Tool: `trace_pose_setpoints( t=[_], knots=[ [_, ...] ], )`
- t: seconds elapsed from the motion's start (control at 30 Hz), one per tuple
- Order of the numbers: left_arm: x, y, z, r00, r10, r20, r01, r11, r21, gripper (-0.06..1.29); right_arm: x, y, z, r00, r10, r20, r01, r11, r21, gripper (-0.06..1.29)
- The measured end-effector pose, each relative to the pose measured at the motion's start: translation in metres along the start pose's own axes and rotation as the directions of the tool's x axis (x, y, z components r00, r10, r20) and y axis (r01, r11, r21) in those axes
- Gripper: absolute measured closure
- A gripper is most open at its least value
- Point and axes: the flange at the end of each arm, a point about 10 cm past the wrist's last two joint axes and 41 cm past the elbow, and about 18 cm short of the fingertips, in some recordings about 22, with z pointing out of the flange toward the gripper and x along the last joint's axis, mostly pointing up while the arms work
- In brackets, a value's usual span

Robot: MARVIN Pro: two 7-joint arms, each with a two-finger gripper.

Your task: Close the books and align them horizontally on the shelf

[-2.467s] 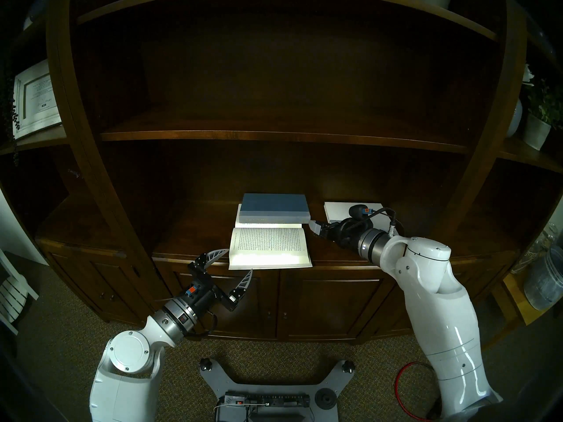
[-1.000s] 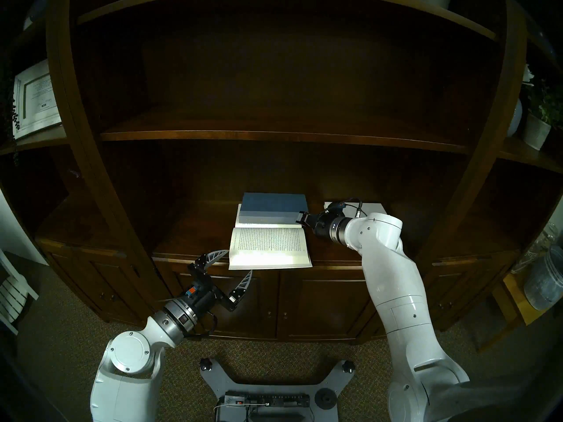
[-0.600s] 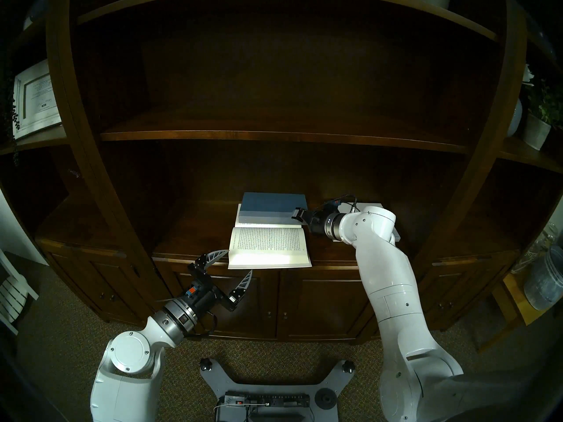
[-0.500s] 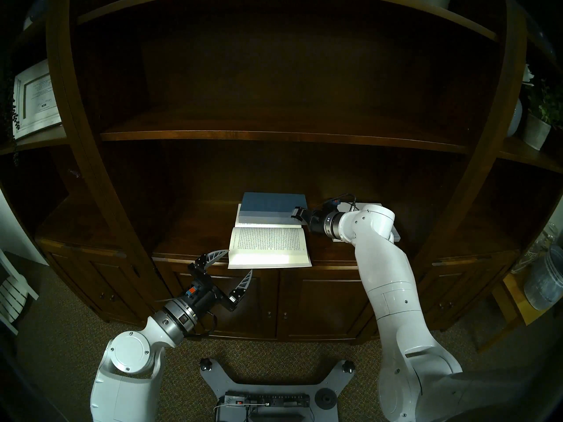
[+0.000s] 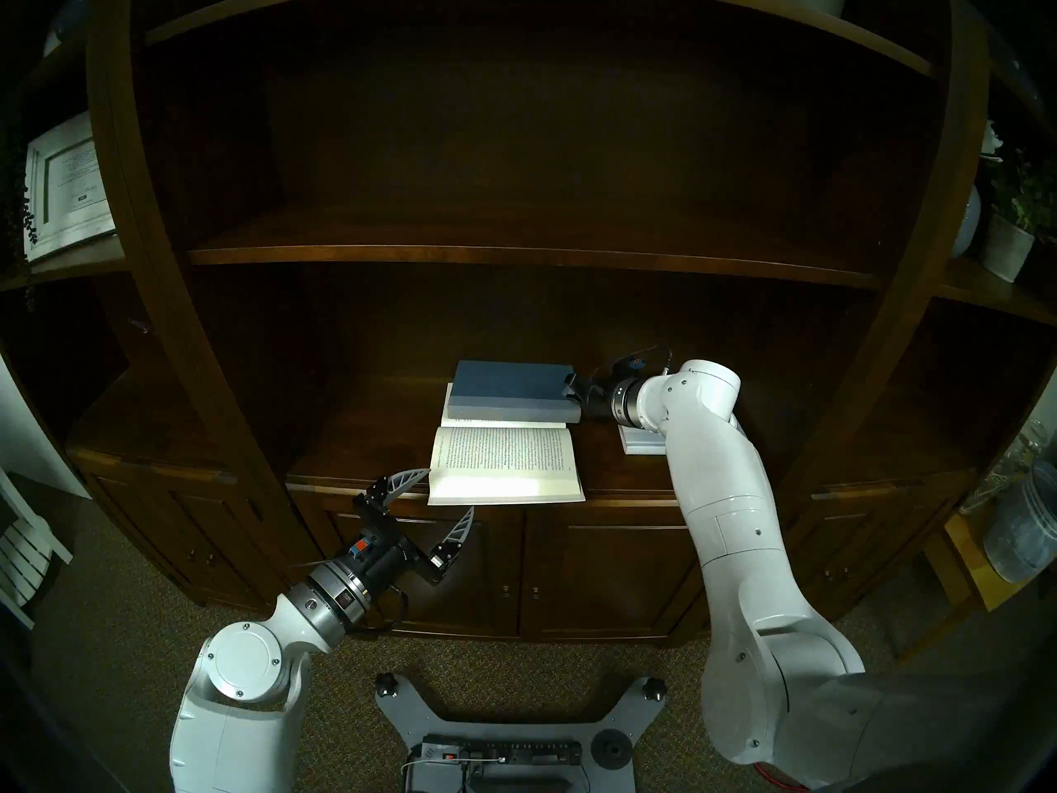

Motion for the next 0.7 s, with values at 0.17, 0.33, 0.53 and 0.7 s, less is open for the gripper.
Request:
trace_pose_setpoints(
  t=[0.17,0.33,0.53,0.7],
  knots=[
    [0.001,0.0,0.0,1.0,0.001,-0.002,-0.001,1.0,-0.001,0.0,0.011,0.0,0.0,1.0,0.004,0.016,-0.004,1.0,-0.014,0.82],
    [0.002,0.0,0.0,1.0,0.003,-0.004,-0.003,1.0,-0.001,0.0,0.021,0.002,0.001,1.0,0.011,0.023,-0.011,1.0,-0.027,1.12],
    [0.003,0.0,0.001,1.0,0.005,-0.006,-0.005,1.0,-0.002,0.0,0.03,0.005,0.003,1.0,0.001,0.031,0.0,0.999,-0.043,1.23],
    [0.003,-0.001,0.001,1.0,0.006,-0.007,-0.006,1.0,-0.003,0.0,0.038,-0.003,-0.007,0.999,-0.041,0.005,0.041,0.999,-0.014,1.26]
  ],
)
